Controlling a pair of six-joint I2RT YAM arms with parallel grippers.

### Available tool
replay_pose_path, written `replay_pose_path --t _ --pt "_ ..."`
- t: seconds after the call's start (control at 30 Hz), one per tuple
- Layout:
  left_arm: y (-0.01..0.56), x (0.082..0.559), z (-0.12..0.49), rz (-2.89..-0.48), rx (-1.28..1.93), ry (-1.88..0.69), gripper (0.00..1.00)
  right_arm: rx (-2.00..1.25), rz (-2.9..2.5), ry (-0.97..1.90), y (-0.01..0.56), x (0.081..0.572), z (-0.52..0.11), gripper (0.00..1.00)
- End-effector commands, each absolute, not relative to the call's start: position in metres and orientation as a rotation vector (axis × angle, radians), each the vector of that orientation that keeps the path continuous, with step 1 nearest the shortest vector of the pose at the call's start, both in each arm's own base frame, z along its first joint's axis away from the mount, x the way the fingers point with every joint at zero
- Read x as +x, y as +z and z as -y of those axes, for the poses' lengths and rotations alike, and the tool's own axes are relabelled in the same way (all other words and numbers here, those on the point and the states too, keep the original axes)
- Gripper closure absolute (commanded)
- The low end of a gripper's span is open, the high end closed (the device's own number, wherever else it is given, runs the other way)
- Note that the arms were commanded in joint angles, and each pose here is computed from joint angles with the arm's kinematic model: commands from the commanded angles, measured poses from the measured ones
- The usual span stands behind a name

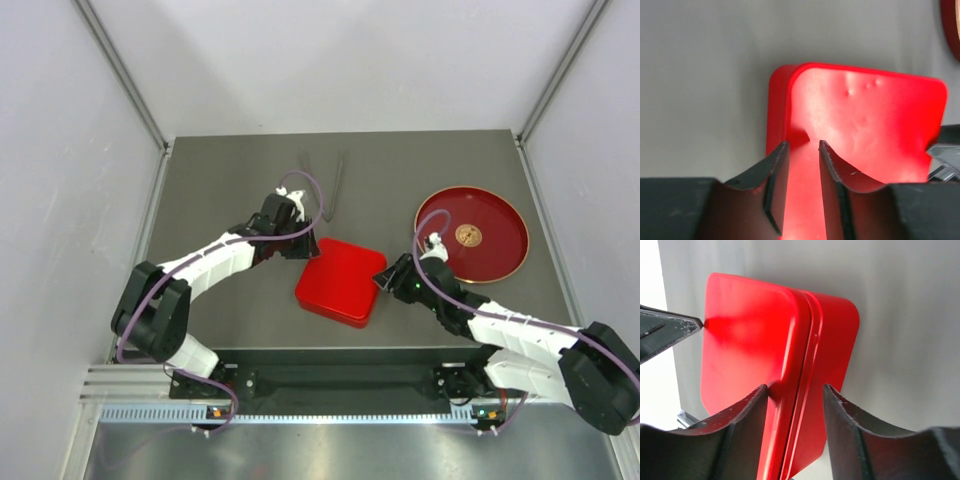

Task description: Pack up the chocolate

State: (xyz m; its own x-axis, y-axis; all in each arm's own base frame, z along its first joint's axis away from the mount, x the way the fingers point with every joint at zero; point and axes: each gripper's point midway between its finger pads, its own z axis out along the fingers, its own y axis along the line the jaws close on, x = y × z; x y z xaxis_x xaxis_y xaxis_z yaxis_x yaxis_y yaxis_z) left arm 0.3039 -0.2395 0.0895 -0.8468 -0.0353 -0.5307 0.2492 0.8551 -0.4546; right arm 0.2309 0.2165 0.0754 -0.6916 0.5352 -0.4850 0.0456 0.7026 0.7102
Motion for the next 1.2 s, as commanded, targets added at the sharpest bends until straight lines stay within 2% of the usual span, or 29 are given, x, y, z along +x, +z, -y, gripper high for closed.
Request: replay_pose_path --t 0.0,0.37,0.47,0.57,0.83,0.9,1.03,1.1,1.17 --pt "0.095 0.294 0.259 -2.454 0.162 -0.799 0.66 0.439 -2.127 0.977 0.091 0.233 -0.226 0.53" --pt "0.083 0.278 0.27 -2.484 0.146 -0.824 0.71 0.521 -2.155 0.906 0.058 0.224 -0.215 0.77" --pt "0.08 0.274 0.272 -2.483 0.151 -0.849 0.7 0.55 -2.158 0.841 0.05 0.224 -0.204 0.79" --pt "0.083 0.274 0.275 -2.482 0.157 -0.858 0.7 0.566 -2.162 0.788 0.044 0.223 -0.195 0.85" --pt "0.112 0.276 0.289 -2.418 0.191 -0.942 0.67 0.628 -2.212 0.706 0.016 0.211 -0.177 0.88" --pt "0.12 0.277 0.283 -2.428 0.187 -0.899 0.65 0.624 -2.212 0.712 0.015 0.21 -0.178 0.88" --pt "0.149 0.298 0.256 -2.41 0.157 -0.647 0.59 0.597 -2.203 0.724 0.02 0.211 -0.179 0.86" --pt "0.148 0.304 0.227 -2.428 0.097 -0.449 0.56 0.593 -2.19 0.731 0.025 0.212 -0.18 0.85" --pt "0.144 0.305 0.215 -2.434 0.072 -0.394 0.54 0.591 -2.182 0.729 0.027 0.213 -0.179 0.85"
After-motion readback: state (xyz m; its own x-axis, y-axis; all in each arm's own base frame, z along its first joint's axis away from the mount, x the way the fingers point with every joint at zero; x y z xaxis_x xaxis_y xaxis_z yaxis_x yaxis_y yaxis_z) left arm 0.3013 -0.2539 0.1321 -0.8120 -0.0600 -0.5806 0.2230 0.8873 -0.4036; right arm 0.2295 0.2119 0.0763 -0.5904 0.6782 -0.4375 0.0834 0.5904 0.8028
